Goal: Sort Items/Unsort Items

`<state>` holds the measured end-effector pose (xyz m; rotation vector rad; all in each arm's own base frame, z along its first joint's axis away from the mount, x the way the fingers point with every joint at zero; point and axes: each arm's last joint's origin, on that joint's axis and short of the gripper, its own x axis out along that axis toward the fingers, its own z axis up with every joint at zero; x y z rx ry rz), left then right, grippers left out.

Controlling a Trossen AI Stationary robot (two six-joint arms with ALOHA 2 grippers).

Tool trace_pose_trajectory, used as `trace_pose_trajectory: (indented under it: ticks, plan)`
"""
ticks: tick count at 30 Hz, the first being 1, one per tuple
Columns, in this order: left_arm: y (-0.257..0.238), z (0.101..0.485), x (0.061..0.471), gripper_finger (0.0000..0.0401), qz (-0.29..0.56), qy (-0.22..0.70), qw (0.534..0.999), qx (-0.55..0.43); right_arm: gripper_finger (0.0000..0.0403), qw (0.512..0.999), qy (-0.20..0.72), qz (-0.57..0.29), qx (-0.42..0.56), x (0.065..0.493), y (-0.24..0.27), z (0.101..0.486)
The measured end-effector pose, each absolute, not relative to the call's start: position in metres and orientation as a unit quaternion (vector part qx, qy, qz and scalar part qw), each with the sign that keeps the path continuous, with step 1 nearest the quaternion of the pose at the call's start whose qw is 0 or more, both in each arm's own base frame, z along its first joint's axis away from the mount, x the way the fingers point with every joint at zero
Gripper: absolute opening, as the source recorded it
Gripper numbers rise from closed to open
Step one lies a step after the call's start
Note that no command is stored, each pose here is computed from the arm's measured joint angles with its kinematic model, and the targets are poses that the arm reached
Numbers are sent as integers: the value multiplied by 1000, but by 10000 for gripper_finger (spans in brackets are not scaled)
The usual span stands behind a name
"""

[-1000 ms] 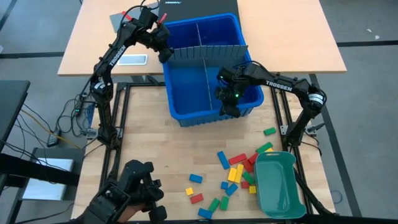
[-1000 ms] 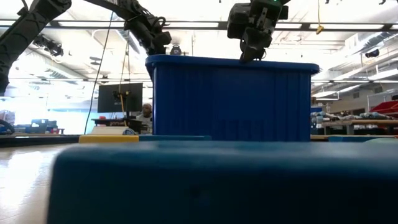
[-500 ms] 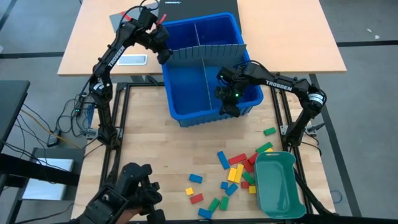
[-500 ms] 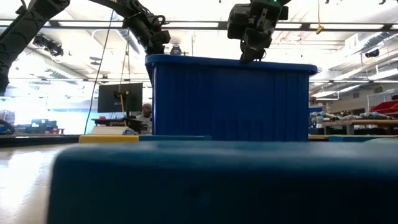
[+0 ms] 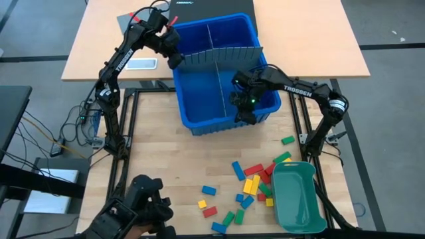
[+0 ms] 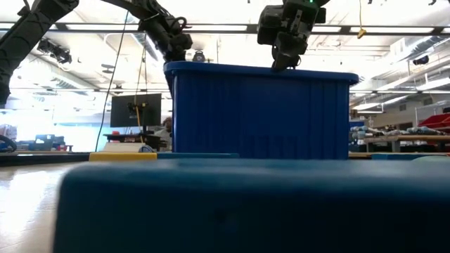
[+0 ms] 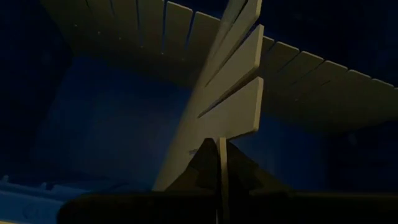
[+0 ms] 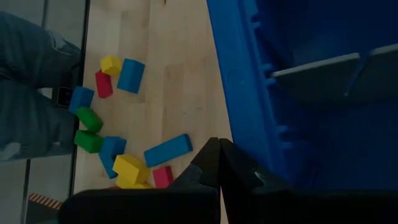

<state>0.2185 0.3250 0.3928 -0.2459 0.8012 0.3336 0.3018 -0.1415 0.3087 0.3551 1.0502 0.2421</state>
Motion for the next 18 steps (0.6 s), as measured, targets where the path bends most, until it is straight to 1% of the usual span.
trace_pose_trajectory:
  ticks: [13, 18]
  plan:
    - [313, 391, 226, 6, 130, 398, 897, -141, 0, 845, 496, 114, 167, 301, -143, 309]
    - [313, 392, 225, 6, 156, 412, 888, -129, 0, 846, 494, 114, 163, 302, -144, 309]
